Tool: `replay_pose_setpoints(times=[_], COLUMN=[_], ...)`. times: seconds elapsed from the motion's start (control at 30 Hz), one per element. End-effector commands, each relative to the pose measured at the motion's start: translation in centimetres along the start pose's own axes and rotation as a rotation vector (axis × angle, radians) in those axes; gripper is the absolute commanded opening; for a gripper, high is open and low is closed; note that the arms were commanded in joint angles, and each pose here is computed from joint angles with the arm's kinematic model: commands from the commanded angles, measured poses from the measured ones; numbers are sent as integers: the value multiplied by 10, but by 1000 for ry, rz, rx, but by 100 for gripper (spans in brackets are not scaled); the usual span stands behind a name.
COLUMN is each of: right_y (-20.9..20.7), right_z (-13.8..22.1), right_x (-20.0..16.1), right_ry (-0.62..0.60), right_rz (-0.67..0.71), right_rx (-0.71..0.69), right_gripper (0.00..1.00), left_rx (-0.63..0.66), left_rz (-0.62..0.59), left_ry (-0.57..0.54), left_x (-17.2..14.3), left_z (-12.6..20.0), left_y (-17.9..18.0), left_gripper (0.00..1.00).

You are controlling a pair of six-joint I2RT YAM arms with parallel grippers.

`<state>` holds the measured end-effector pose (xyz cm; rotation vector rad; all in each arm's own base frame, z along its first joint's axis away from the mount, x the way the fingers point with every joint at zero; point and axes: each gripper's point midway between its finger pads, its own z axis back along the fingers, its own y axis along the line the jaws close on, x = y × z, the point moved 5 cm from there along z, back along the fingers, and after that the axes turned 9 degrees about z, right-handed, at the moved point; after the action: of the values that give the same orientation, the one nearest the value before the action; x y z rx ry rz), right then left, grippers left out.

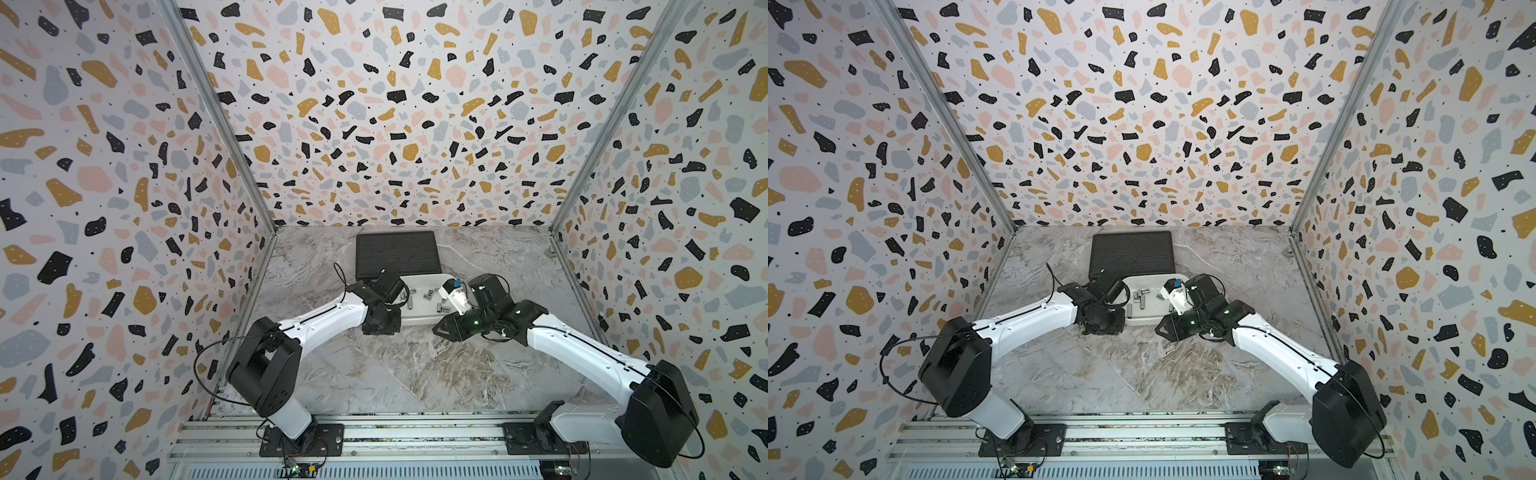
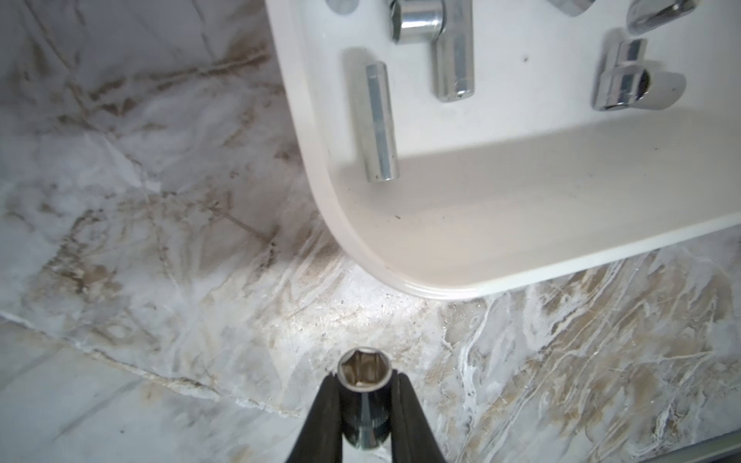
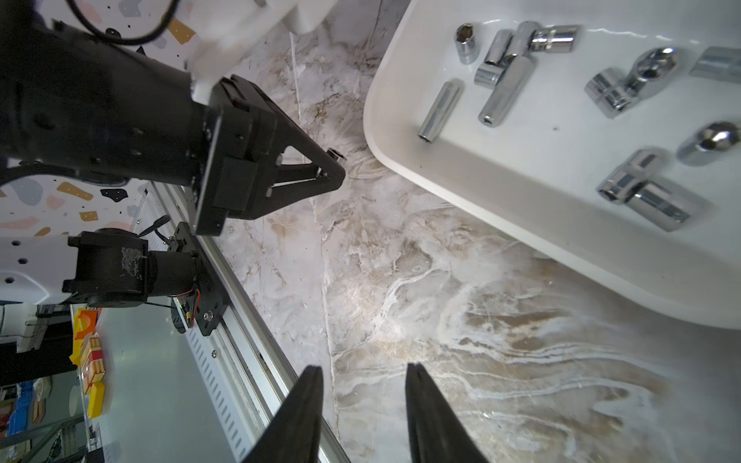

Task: Put the socket on the desktop into the storage box
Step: Pick up the socket head at the center of the board, then place the socket head in the storage box.

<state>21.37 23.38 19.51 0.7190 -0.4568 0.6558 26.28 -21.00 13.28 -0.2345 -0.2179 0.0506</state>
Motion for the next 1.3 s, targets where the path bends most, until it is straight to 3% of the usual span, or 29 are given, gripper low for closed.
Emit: replay_pose_setpoints(times=[0.0,0.53,1.27], right_y=[-2,-47,-64], right_z=[13,37,45], right_x=[3,8,10], right_ry=[-15,-44,-55], right_rz=[-19,-149,-208], right_rx=[-30,-255,-302], right_gripper=[39,39,39], left_rx=[-26,-109,-84], left_rz=[-31,-77,-120], left_ry=[-14,-40,-52], left_x=[9,59,117], left_z=[13,7,-54], left_y=[-12,-66,-109], left_gripper=[4,4,6])
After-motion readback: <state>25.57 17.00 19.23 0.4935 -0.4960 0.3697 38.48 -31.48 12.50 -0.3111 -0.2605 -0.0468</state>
